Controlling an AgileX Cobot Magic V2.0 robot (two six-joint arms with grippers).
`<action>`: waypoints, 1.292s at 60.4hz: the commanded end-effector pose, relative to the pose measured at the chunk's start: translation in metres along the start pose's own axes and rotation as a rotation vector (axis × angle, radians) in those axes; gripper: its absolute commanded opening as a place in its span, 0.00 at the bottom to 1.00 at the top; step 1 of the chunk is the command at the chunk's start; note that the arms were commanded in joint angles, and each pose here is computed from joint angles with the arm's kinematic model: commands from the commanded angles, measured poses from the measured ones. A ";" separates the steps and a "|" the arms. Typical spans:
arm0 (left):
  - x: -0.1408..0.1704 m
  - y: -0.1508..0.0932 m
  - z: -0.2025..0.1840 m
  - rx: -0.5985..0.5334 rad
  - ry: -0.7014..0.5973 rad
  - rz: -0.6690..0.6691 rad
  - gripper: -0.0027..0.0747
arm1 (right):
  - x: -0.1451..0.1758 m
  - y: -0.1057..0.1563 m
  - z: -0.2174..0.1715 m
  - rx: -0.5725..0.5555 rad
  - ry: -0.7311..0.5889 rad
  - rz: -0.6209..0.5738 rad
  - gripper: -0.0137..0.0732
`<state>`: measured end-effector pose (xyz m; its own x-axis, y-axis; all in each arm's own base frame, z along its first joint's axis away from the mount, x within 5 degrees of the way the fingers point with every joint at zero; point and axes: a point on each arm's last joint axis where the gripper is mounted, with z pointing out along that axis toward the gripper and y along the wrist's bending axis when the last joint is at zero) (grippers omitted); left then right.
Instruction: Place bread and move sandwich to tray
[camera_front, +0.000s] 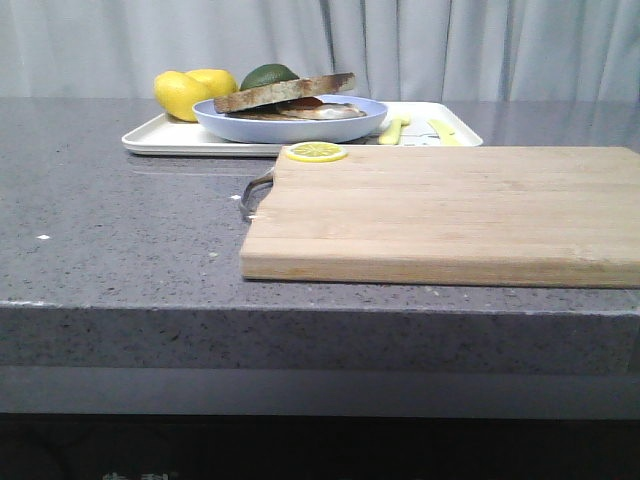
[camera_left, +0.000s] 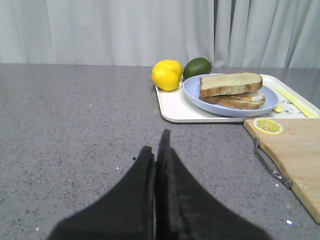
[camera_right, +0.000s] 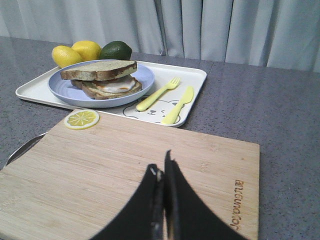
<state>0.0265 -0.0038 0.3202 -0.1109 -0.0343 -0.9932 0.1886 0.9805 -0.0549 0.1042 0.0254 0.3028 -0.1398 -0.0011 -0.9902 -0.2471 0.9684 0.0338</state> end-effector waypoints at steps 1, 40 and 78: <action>-0.011 0.000 -0.003 -0.017 -0.144 -0.012 0.01 | -0.015 -0.003 -0.002 0.032 -0.085 0.002 0.09; 0.088 0.010 0.031 -0.116 -0.148 -0.051 0.01 | -0.014 -0.002 -0.002 0.029 -0.081 0.002 0.09; 0.112 0.012 0.039 -0.118 -0.121 -0.053 0.01 | -0.014 -0.002 -0.002 0.029 -0.081 0.002 0.09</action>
<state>0.0557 -0.0037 0.1950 -0.1031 -0.0760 -0.9918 0.0587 0.9949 -0.0824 0.1042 0.0255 0.3025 -0.1427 -0.0001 -0.9898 -0.2481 0.9681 0.0357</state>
